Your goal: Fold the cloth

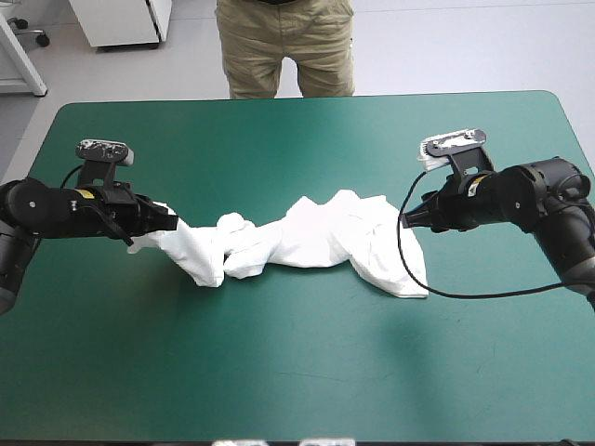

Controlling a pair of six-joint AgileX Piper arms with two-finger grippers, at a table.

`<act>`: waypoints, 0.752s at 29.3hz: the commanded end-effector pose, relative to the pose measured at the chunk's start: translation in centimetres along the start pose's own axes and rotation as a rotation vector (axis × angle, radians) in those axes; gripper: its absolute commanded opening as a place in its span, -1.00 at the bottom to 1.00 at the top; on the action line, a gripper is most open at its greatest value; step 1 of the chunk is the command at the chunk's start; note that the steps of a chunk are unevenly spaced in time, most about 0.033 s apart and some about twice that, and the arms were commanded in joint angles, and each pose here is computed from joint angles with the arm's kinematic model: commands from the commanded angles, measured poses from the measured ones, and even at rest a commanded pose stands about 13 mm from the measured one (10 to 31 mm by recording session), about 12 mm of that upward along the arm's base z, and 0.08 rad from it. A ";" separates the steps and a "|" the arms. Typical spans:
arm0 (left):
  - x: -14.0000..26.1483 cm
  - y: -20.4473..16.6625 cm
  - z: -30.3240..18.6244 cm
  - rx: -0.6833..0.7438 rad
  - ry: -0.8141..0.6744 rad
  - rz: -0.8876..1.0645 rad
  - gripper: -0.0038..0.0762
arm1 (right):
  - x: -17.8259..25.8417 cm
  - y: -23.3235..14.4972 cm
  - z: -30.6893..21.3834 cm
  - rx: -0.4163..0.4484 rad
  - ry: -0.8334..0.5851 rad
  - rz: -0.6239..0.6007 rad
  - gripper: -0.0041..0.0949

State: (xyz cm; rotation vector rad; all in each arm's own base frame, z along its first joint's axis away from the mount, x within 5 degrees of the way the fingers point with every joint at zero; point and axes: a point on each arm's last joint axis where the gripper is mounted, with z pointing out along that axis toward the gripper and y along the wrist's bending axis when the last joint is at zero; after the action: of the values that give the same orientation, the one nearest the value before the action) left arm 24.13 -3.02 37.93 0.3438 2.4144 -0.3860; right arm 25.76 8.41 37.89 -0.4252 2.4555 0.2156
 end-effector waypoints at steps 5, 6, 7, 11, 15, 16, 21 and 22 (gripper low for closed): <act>-1.1 -0.7 -1.5 0.011 -0.103 0.005 -0.93 | -0.9 0.1 -1.7 0.007 -0.099 -0.004 -0.10; -1.1 -0.7 -1.5 0.011 -0.103 0.005 -0.93 | -1.0 0.1 -1.7 0.007 -0.101 0.001 -0.10; -1.1 -0.7 -1.5 0.011 -0.103 0.005 -0.93 | -1.0 0.1 -1.7 0.009 -0.101 0.005 -0.10; -1.1 -0.7 -1.5 0.011 -0.103 0.005 -0.93 | -0.9 0.0 -0.6 0.008 -0.050 0.009 0.04; -1.1 -0.7 -1.5 0.011 -0.103 0.001 -0.93 | -0.9 -0.3 2.5 0.004 0.061 0.022 0.31; -1.1 -0.7 -1.5 0.011 -0.103 0.001 -0.93 | -0.9 -0.4 3.5 0.004 0.088 0.026 0.31; -1.1 -0.7 -1.5 0.012 -0.101 0.001 -0.93 | -0.9 -0.7 6.9 0.008 0.161 0.031 0.31; -1.0 -0.8 -1.5 0.014 -0.097 0.001 -0.93 | -0.8 -0.8 7.7 0.009 0.184 0.031 0.31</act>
State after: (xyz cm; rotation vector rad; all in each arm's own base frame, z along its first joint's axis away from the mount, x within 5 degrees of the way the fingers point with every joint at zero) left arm 24.13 -3.02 37.93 0.3484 2.4135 -0.3843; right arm 30.29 9.71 31.39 -0.4260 2.7005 0.1909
